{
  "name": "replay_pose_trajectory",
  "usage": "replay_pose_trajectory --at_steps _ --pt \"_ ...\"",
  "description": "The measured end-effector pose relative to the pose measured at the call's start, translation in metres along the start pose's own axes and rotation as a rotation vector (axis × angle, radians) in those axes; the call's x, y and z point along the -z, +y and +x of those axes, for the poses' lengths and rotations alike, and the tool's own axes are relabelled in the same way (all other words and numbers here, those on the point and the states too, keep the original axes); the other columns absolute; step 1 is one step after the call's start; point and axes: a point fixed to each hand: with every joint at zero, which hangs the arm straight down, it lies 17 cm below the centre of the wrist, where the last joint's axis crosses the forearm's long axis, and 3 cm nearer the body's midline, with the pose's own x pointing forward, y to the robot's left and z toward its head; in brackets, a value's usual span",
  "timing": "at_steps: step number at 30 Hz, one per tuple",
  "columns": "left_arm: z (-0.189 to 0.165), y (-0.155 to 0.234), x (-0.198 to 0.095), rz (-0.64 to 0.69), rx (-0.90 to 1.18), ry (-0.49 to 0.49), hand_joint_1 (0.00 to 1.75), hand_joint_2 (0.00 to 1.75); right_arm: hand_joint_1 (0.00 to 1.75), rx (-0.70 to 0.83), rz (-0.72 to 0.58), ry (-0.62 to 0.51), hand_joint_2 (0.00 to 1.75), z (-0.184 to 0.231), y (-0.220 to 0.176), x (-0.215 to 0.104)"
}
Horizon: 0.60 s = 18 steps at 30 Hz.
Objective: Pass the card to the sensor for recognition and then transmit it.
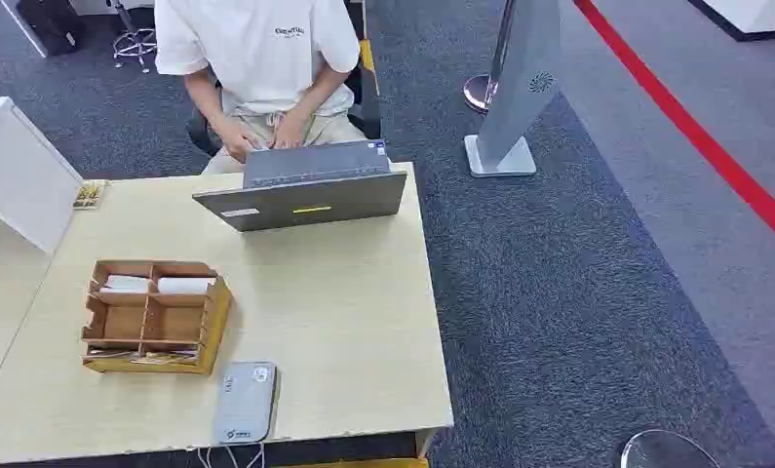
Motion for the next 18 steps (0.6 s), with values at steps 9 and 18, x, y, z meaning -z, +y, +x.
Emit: replay_pose_trajectory --at_steps 9,18 --pt "0.094 -0.080 0.013 -0.122 0.020 -0.270 0.00 1.75 0.00 -0.036 0.016 0.001 1.75 0.002 0.007 -0.001" --pt "0.181 -0.158 0.003 -0.219 0.082 -0.563 0.00 1.75 0.00 -0.085 0.047 0.008 1.75 0.004 0.018 -0.003"
